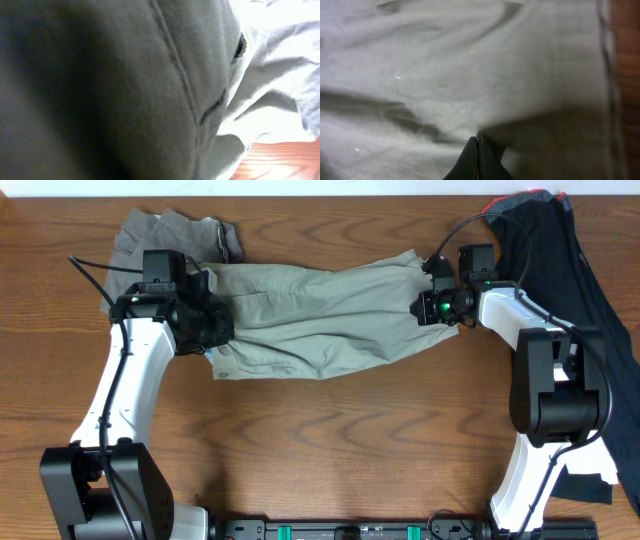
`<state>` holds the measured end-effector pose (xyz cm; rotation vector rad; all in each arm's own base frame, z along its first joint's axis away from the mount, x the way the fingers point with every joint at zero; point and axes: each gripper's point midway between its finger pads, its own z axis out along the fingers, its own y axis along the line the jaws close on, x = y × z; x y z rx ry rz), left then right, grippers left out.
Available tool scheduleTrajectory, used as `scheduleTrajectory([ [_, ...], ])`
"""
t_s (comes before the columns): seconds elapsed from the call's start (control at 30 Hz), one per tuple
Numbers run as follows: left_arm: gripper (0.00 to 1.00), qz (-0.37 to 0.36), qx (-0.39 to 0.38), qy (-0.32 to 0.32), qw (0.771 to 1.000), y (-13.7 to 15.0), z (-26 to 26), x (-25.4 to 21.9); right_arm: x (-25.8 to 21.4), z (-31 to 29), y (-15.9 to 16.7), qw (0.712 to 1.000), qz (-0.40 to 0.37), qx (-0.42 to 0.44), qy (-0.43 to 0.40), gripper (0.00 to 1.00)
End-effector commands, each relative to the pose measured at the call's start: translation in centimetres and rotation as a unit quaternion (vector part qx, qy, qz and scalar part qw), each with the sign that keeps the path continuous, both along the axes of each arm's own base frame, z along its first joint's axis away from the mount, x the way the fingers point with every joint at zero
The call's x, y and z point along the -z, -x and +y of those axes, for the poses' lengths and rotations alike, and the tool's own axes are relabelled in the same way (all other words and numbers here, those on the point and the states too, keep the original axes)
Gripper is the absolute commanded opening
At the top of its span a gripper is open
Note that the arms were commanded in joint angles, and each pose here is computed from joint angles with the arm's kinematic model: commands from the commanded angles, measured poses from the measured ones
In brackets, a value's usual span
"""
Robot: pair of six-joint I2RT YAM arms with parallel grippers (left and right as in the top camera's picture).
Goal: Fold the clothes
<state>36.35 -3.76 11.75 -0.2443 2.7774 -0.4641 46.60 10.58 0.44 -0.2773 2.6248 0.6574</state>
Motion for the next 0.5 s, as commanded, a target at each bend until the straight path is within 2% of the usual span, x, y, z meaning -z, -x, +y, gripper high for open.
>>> scheduleTrajectory([
  [0.0, 0.06, -0.005, -0.007, -0.033, 0.999, 0.1, 1.3, -0.3, -0.7, 1.0, -0.6, 1.000, 0.004, -0.001, -0.031, 0.01],
  [0.23, 0.06, 0.002, -0.010, -0.038, 0.999, 0.4, 1.6, -0.1, -1.7, 1.0, -1.2, 0.999, 0.001, -0.001, -0.032, 0.01],
  [0.47, 0.06, 0.011, -0.015, -0.054, 0.998, 0.8, 2.1, 0.0, -0.9, -0.1, -1.1, 1.000, 0.007, 0.014, 0.002, 0.01],
])
